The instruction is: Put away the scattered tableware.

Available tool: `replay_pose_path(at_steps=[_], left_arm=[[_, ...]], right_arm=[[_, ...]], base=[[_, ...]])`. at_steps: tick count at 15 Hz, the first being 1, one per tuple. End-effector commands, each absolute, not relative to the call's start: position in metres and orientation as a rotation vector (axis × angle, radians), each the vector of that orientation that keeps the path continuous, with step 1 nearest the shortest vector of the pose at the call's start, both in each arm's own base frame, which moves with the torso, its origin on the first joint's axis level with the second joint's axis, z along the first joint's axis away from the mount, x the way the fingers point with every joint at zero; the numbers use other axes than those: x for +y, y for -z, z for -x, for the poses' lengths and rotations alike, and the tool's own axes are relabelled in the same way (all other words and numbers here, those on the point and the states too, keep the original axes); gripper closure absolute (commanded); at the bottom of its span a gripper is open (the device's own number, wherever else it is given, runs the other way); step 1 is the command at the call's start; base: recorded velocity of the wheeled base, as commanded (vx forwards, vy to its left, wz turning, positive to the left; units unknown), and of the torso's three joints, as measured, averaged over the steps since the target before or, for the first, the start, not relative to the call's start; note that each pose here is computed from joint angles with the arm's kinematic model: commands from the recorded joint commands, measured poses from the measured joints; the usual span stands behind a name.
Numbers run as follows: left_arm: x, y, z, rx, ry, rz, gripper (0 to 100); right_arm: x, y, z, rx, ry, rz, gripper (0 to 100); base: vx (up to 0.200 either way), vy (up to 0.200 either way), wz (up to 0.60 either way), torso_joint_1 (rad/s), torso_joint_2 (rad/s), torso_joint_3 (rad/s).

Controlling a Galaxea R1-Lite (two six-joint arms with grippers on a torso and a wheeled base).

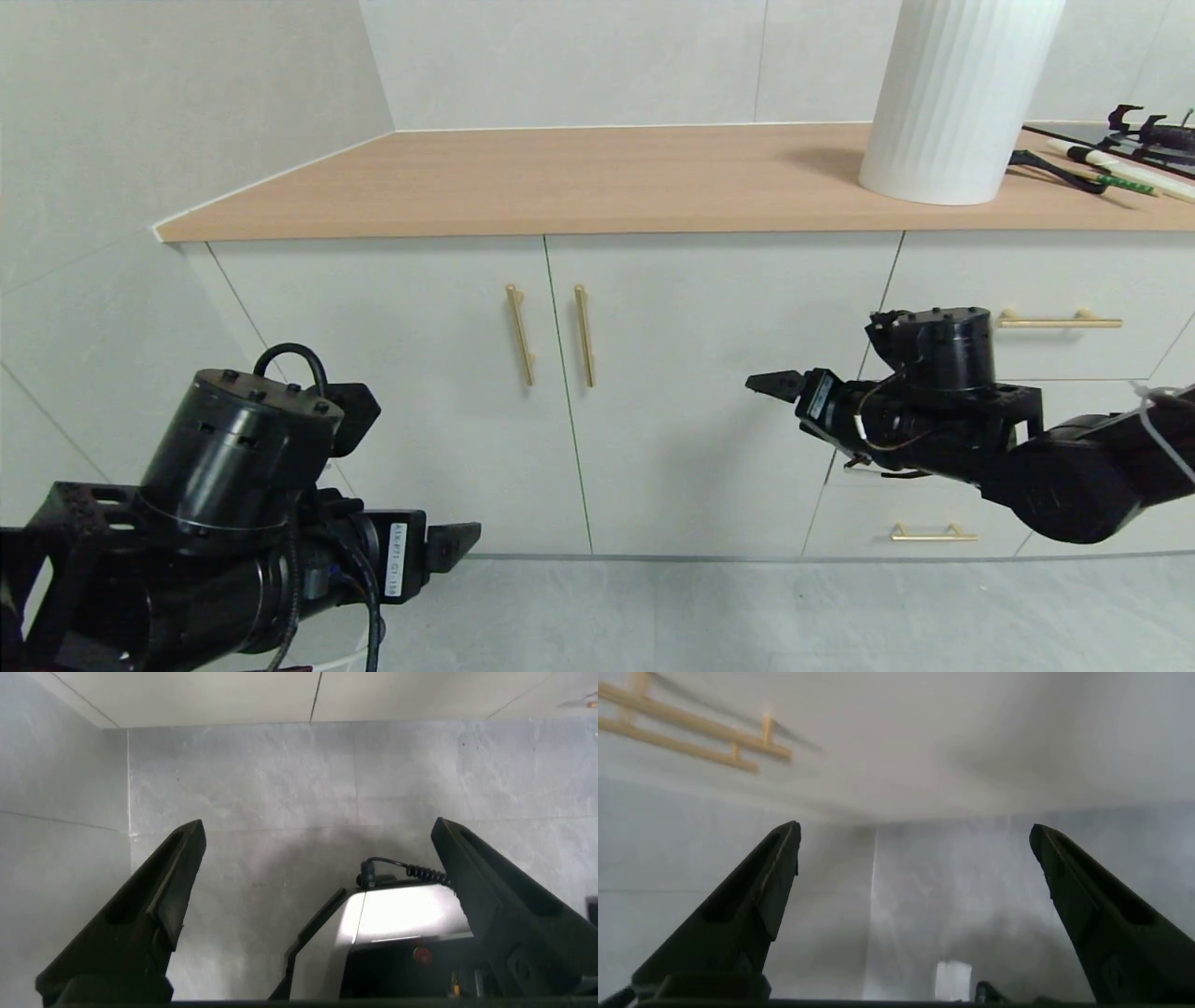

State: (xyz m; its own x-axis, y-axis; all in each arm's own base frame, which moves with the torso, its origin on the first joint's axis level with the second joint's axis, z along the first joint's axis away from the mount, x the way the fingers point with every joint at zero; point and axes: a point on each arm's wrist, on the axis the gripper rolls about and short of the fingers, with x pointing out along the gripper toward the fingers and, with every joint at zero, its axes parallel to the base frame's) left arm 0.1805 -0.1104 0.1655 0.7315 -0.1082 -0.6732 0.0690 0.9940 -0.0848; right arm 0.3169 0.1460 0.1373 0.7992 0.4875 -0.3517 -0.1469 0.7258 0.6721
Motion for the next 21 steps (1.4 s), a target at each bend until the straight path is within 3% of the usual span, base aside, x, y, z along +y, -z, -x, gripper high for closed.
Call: replay_pose_path(at_steps=[1, 4, 8, 12, 15, 18, 21], left_arm=[[-0.105, -0.175, -0.177, 0.707, 0.096, 0.078, 0], [-0.093, -0.193, -0.162, 0.617, 0.125, 0.055, 0], [-0.073, -0.215, -0.147, 0.507, 0.101, 0.092, 0], [-0.035, -0.233, -0.097, 0.299, -0.027, 0.135, 0], [-0.001, -0.223, -0.034, 0.113, -0.120, 0.067, 0], [0.013, -0.218, 0.017, -0.049, -0.166, 0.073, 0], [0.017, -0.207, 0.048, -0.142, -0.183, 0.055, 0]], right_arm=[[0.139, -0.165, -0.295, 0.461, -0.399, -0.630, 0], [0.128, -0.198, -0.254, 0.294, -0.358, -0.457, 0], [0.095, -0.232, -0.200, 0.161, -0.247, -0.360, 0], [0.045, -0.250, -0.110, -0.078, -0.164, -0.242, 0], [0.009, -0.238, -0.045, -0.238, -0.033, -0.132, 0], [-0.009, -0.223, 0.011, -0.312, 0.121, -0.070, 0], [-0.015, -0.196, 0.047, -0.311, 0.159, -0.023, 0]], base=[[0.000, 0.000, 0.00, 0.000, 0.00, 0.000], [0.000, 0.000, 0.00, 0.000, 0.00, 0.000], [0.000, 0.000, 0.00, 0.000, 0.00, 0.000], [0.000, 0.000, 0.00, 0.000, 0.00, 0.000], [0.000, 0.000, 0.00, 0.000, 0.00, 0.000], [0.000, 0.000, 0.00, 0.000, 0.00, 0.000], [0.000, 0.000, 0.00, 0.000, 0.00, 0.000]])
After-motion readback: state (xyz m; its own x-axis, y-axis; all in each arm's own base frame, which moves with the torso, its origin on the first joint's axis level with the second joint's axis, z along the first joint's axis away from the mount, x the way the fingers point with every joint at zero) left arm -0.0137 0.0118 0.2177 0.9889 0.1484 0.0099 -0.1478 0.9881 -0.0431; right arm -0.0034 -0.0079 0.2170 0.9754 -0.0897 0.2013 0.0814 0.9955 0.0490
